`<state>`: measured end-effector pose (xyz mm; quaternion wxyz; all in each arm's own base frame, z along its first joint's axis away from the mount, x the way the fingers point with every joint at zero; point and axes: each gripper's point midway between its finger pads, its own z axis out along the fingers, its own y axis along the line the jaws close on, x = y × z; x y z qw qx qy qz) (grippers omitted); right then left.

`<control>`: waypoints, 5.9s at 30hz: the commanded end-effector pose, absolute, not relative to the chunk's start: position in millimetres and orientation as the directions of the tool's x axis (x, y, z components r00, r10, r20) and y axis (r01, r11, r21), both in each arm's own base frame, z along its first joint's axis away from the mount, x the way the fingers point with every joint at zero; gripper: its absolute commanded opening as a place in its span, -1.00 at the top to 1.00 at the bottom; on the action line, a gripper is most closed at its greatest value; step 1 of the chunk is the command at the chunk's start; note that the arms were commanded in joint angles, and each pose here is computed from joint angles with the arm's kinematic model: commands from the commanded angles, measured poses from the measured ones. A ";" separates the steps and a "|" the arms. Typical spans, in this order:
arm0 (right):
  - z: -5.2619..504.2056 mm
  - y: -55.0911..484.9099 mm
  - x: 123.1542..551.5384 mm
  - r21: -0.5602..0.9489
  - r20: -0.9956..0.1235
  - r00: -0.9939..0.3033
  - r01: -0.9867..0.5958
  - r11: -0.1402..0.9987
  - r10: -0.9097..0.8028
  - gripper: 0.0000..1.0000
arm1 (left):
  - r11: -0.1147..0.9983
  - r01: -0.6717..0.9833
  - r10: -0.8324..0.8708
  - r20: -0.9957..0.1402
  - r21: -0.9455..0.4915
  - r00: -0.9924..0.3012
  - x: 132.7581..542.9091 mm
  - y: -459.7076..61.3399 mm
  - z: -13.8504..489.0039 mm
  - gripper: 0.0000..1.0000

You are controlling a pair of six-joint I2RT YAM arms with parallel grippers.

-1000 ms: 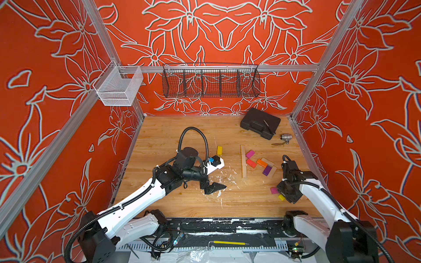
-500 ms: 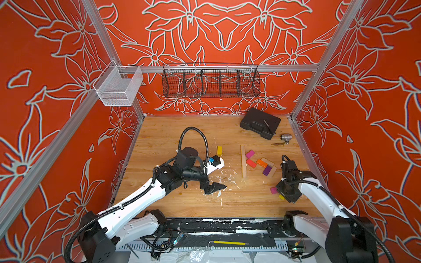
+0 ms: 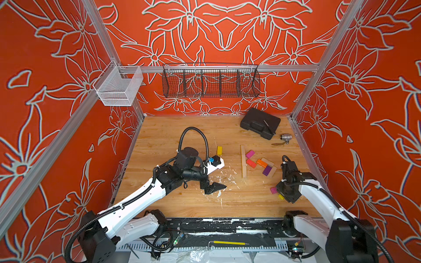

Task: Assemble the letter k with building blocks
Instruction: Pick up the building block from the center of the board, then assemble the building block at the center of the board.

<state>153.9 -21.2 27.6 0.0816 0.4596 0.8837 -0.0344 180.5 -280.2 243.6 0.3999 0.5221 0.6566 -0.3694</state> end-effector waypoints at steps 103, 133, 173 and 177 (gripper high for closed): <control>33.0 308.8 352.9 0.020 -0.216 -0.964 0.155 0.988 0.155 0.25 | 0.902 0.169 -0.186 -0.711 -0.397 -0.679 363.6 -98.9 219.8 -0.95; 20.8 304.8 368.7 0.060 -0.189 -0.966 0.167 0.984 0.175 0.38 | 0.736 0.587 0.038 -0.845 -0.337 -0.533 321.6 -145.0 250.8 -0.95; 22.1 295.6 385.8 -0.001 -0.221 -0.961 0.171 0.985 0.166 0.38 | 0.735 0.610 0.044 -0.878 -0.294 -0.477 316.6 -143.8 259.7 -0.95; 21.8 295.0 386.5 0.000 -0.222 -0.960 0.176 0.984 0.171 0.38 | 0.735 0.610 0.044 -0.878 -0.294 -0.477 316.7 -143.8 259.7 -0.95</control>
